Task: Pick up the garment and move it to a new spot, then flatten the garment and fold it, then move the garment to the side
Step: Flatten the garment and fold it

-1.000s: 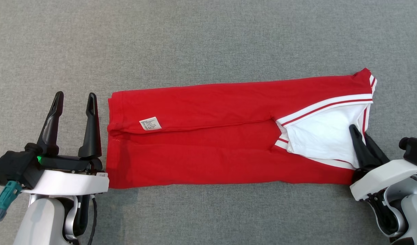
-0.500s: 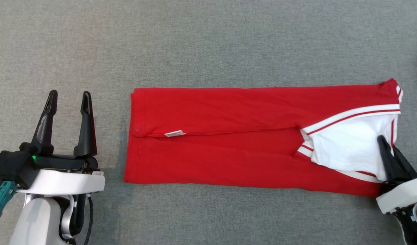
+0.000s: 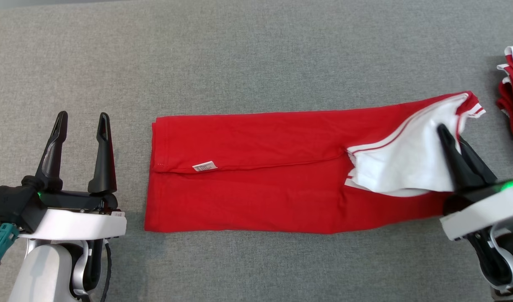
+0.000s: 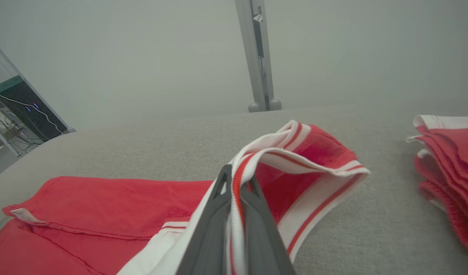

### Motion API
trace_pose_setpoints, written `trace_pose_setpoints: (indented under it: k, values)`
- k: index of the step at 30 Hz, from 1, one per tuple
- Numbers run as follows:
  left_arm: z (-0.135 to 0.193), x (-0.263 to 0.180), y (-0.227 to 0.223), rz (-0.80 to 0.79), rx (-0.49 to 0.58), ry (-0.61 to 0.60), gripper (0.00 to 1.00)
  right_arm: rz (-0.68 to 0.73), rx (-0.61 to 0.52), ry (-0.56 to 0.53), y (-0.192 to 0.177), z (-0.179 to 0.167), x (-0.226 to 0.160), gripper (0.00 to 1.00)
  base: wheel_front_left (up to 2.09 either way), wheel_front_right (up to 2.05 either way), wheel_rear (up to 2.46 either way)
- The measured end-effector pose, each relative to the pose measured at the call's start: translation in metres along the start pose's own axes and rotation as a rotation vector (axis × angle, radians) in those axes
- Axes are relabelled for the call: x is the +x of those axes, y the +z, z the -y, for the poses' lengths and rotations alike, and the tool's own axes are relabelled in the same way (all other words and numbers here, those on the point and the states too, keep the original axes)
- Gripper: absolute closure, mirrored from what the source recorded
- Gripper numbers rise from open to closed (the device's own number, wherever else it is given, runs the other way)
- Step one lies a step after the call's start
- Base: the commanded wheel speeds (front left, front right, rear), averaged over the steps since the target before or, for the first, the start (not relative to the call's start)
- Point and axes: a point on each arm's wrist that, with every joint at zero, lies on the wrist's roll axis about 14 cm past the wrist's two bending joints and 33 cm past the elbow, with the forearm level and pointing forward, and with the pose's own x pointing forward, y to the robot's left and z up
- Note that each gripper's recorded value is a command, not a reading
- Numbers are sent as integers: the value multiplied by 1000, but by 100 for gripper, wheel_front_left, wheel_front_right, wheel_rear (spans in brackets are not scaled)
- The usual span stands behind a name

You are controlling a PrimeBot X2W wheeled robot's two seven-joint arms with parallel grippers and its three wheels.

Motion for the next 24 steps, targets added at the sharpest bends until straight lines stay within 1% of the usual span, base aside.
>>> trace_pose_setpoints:
  k: [3, 6, 11, 15, 17, 19, 22, 24]
  values:
    - [2, 0, 4, 7, 1, -5, 0, 38, -27, 79, 22, -27, 8, 100, 0, 0, 0]
    - [5, -1, 7, 12, 0, -11, 0, 78, -44, 172, 41, -63, 18, 100, 0, 0, 0]
    - [5, -5, 12, 19, 1, -10, 0, 99, -41, 343, 54, -128, 31, 100, 0, 0, 0]
    - [1, -9, 15, 21, 1, 2, 0, 68, -2, 488, 46, -184, 38, 100, 0, 0, 0]
    - [-1, -12, 15, 19, -1, 11, 0, 43, 20, 564, 37, -212, 38, 100, 0, 0, 0]
    - [-2, -15, 14, 14, -5, 14, 0, 10, 50, 618, 25, -233, 39, 100, 0, 0, 0]
    - [-4, -19, 12, 6, -9, 25, 0, -42, 88, 664, 5, -252, 42, 100, 0, 0, 0]
    - [-6, -21, 12, 5, -9, 31, 0, -79, 86, 687, -10, -262, 45, 100, 0, 0, 0]
